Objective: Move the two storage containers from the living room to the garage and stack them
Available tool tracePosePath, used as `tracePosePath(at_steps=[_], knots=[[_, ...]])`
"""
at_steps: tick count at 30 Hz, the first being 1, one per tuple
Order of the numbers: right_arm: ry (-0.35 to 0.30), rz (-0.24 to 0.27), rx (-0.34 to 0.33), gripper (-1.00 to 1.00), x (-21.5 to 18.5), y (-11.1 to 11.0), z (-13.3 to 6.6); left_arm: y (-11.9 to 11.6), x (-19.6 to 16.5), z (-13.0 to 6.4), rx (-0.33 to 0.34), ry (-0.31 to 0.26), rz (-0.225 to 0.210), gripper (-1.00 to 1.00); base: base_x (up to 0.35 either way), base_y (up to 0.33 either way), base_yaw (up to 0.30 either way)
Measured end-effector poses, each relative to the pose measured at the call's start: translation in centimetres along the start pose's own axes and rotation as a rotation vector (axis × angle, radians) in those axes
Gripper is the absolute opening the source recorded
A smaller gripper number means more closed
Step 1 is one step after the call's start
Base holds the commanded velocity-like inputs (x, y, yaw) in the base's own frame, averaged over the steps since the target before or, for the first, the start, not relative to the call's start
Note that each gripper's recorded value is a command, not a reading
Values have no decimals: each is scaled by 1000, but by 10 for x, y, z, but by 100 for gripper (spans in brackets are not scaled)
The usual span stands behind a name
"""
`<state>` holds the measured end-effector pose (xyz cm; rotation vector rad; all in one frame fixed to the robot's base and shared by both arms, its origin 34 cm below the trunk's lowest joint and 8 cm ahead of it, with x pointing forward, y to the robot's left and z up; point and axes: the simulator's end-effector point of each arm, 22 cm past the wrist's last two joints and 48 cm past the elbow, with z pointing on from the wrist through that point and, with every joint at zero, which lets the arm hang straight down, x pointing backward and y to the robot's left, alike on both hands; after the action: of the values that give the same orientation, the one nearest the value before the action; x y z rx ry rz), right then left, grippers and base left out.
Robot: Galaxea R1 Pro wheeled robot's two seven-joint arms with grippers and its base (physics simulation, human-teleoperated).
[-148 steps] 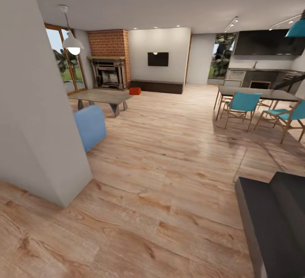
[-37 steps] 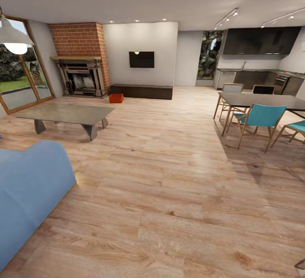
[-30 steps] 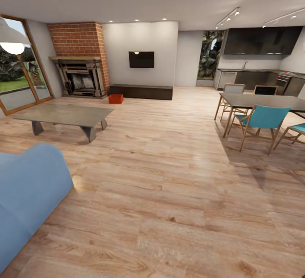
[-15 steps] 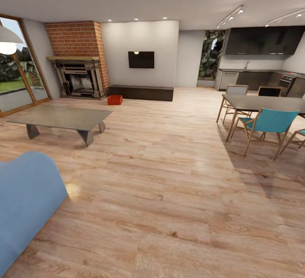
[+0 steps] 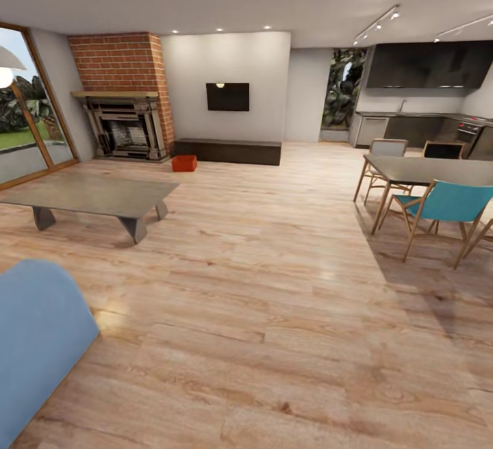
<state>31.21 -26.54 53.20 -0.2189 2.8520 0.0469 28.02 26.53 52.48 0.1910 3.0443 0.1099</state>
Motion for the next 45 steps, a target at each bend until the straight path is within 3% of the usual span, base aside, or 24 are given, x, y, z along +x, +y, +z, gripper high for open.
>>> tracePosePath(at_steps=[45], knots=[[0, 0, 0, 100, 0, 0, 0, 0, 0, 0, 0, 0, 0, 100, 341, 0, 0]])
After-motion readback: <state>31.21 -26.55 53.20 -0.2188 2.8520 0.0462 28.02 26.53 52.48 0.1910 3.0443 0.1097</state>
